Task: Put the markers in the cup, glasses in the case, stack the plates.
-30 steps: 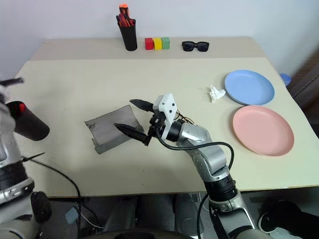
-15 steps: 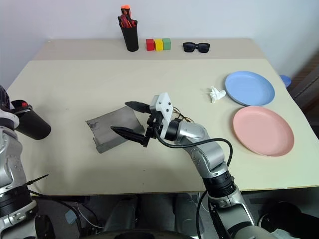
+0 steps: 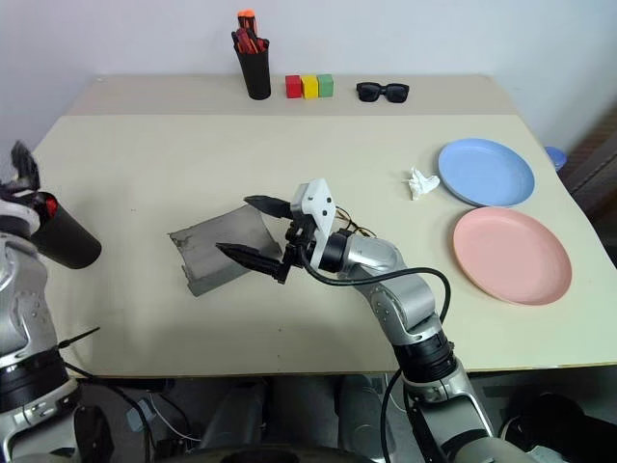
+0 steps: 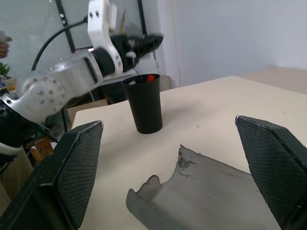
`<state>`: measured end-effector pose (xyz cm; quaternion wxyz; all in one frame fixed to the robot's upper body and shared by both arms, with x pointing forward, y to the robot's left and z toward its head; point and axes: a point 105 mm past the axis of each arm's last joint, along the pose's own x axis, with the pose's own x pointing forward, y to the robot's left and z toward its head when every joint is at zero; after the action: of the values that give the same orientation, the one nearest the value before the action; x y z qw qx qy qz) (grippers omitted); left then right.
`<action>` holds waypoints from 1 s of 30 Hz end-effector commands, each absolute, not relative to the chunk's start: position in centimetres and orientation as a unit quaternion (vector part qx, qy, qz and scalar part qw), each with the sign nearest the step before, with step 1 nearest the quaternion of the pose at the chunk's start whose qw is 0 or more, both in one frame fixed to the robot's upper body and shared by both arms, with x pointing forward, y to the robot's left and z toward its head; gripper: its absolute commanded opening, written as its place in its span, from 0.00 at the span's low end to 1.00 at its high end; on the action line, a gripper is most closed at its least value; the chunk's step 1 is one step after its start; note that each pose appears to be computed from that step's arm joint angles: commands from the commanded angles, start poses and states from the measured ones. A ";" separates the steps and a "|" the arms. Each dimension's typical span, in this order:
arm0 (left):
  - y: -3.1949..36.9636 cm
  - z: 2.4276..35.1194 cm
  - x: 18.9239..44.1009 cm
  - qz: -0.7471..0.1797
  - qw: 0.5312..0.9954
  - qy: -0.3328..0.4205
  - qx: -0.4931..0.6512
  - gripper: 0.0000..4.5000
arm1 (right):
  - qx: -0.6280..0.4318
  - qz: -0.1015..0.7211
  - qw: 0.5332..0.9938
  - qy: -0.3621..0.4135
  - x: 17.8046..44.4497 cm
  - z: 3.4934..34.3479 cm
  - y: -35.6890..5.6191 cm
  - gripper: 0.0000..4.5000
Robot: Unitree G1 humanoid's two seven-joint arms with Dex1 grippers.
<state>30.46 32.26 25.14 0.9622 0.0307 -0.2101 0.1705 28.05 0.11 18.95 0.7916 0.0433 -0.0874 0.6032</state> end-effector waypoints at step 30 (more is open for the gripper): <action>14.4 12.3 31.8 -0.520 0.759 0.095 0.380 0.00 | -0.142 0.527 0.838 -0.010 27.9 16.4 -9.0 1.00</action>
<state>31.74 14.85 11.50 0.7833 0.3421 0.1245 -0.5039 27.98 -9.02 15.74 0.8384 -0.1356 0.0073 0.5279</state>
